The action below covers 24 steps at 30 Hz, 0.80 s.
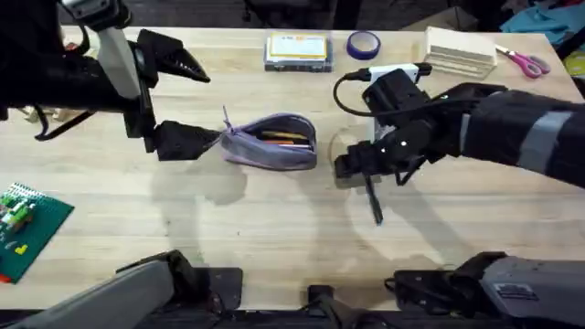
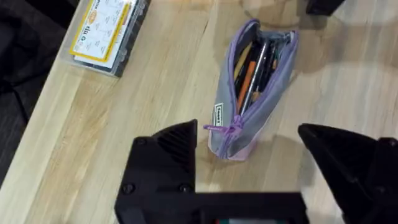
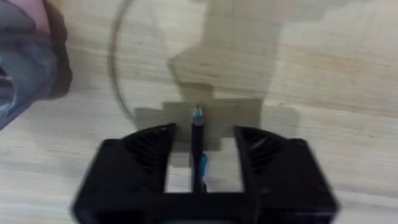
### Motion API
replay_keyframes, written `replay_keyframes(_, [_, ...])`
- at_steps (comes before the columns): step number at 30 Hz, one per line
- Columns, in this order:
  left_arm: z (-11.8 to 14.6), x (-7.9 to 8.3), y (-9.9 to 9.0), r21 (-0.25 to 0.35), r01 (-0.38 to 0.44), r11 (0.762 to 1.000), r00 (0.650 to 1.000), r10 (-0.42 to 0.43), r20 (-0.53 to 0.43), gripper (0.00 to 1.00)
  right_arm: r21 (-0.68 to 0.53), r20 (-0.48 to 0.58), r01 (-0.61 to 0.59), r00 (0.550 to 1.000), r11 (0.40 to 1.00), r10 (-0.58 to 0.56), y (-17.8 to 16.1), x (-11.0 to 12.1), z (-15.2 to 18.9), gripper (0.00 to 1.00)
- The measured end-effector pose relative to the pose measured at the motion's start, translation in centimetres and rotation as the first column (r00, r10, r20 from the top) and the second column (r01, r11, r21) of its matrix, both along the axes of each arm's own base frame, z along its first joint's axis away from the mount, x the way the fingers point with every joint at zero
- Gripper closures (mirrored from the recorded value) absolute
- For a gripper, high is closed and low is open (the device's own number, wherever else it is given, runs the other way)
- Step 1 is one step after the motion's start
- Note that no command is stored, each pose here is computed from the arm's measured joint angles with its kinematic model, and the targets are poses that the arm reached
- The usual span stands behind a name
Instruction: Unzip the bag, pick up the pens from the table one at a time and place them inside, then zip the bag closed.
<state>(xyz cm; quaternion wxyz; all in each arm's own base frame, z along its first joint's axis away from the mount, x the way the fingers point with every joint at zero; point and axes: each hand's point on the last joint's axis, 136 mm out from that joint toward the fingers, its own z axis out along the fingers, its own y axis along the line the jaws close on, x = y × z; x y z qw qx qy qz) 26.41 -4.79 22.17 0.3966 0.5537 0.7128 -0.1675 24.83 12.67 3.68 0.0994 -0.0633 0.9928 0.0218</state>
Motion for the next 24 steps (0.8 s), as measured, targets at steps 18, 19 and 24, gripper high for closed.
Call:
replay_keyframes(18, [0.0,0.0,0.0,0.0,0.0,1.0,1.0,0.0,0.0,0.007,0.002,0.031,0.003,1.0,1.0,-0.003,0.2,1.1,0.5,0.967])
replay_keyframes(19, [0.0,0.0,0.0,0.0,0.0,1.0,1.0,0.0,0.0,0.007,0.027,0.067,-0.023,0.998,0.999,0.021,1.0,2.3,1.9,0.97])
replay_keyframes(24, [0.0,0.0,0.0,0.0,0.0,1.0,1.0,0.0,0.0,0.007,0.107,0.315,-0.138,0.944,0.985,0.098,4.1,7.4,10.8,0.97])
